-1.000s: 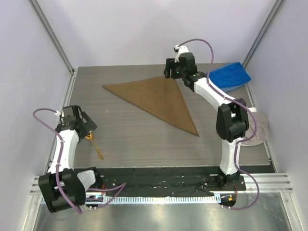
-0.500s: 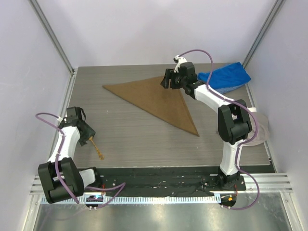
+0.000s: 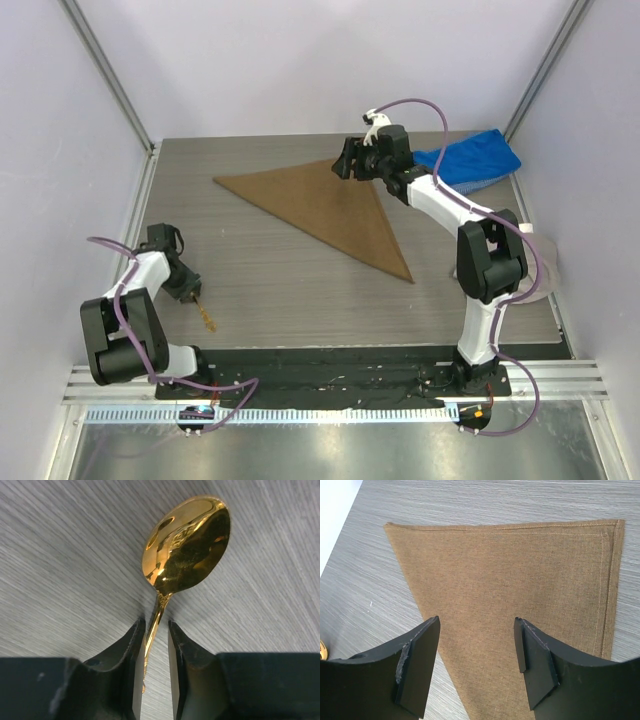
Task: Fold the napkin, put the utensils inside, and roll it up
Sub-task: Grab a utensil with the right arm
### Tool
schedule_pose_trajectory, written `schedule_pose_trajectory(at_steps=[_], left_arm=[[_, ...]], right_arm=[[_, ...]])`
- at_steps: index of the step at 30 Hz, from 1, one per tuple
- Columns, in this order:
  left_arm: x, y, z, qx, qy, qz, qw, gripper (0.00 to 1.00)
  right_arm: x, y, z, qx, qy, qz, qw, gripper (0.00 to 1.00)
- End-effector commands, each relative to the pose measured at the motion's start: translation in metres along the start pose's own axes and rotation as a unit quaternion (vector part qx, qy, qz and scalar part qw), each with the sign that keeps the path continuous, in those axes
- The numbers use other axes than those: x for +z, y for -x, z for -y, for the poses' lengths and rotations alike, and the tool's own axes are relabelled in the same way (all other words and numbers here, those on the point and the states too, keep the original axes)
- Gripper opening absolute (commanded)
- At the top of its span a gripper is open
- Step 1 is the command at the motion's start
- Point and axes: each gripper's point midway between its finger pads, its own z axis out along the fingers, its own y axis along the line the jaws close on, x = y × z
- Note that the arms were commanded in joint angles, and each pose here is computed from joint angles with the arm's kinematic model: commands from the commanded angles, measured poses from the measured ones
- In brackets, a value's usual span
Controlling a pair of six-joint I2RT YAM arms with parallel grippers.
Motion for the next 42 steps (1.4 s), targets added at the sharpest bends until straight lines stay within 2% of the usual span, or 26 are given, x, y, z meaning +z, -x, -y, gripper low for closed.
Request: schedule_pose_trajectory(at_steps=[1,8,12,18,21,26,28,34,36,37,38,39,42], left_arm=[[0.004,0.004,0.013,-0.014,-0.023,0.008,1.000,0.26],[0.011,-0.016,0.037,-0.013,-0.048,0.005,0.999,0.11],[0.007,-0.025,0.068,-0.018,-0.076,0.024,0.997,0.10],[0.000,-0.052,0.141,0.051,-0.135,0.048,0.988,0.08],[-0.001,-0.070,0.172,0.081,-0.153,0.042,0.984,0.07],[-0.008,-0.086,0.205,0.121,-0.177,0.043,0.976,0.09],[-0.016,-0.085,0.215,0.131,-0.190,0.045,0.972,0.14],[-0.054,-0.073,0.232,0.174,-0.227,0.063,0.956,0.60],[-0.073,-0.063,0.229,0.195,-0.232,0.084,0.949,0.67],[-0.081,-0.056,0.228,0.198,-0.233,0.095,0.947,0.76],[-0.085,-0.053,0.219,0.209,-0.225,0.098,0.947,0.79],[-0.098,-0.045,0.214,0.201,-0.236,0.107,0.945,0.81],[-0.098,-0.022,0.182,0.164,-0.234,0.095,0.953,0.85]], right_arm=[[-0.021,0.043,-0.024,-0.009,0.026,0.057,0.998,0.69],[-0.022,0.042,-0.024,-0.007,0.026,0.056,0.998,0.69],[-0.025,0.041,-0.025,-0.009,0.023,0.053,0.998,0.69],[-0.030,0.029,-0.036,-0.013,0.032,0.040,0.999,0.68],[-0.030,0.014,-0.041,-0.018,0.033,0.022,0.999,0.68],[-0.037,-0.018,-0.045,-0.026,0.020,-0.014,0.999,0.68],[-0.039,-0.029,-0.045,-0.030,0.009,-0.027,0.999,0.68],[-0.046,-0.056,-0.058,-0.057,-0.009,-0.058,0.997,0.68],[-0.049,-0.063,-0.065,-0.064,-0.008,-0.065,0.996,0.68],[-0.050,-0.064,-0.066,-0.066,-0.013,-0.064,0.996,0.68],[-0.051,-0.068,-0.072,-0.074,-0.009,-0.068,0.995,0.68],[-0.052,-0.069,-0.074,-0.077,-0.009,-0.069,0.995,0.68],[-0.047,-0.083,-0.086,-0.091,-0.004,-0.084,0.992,0.68]])
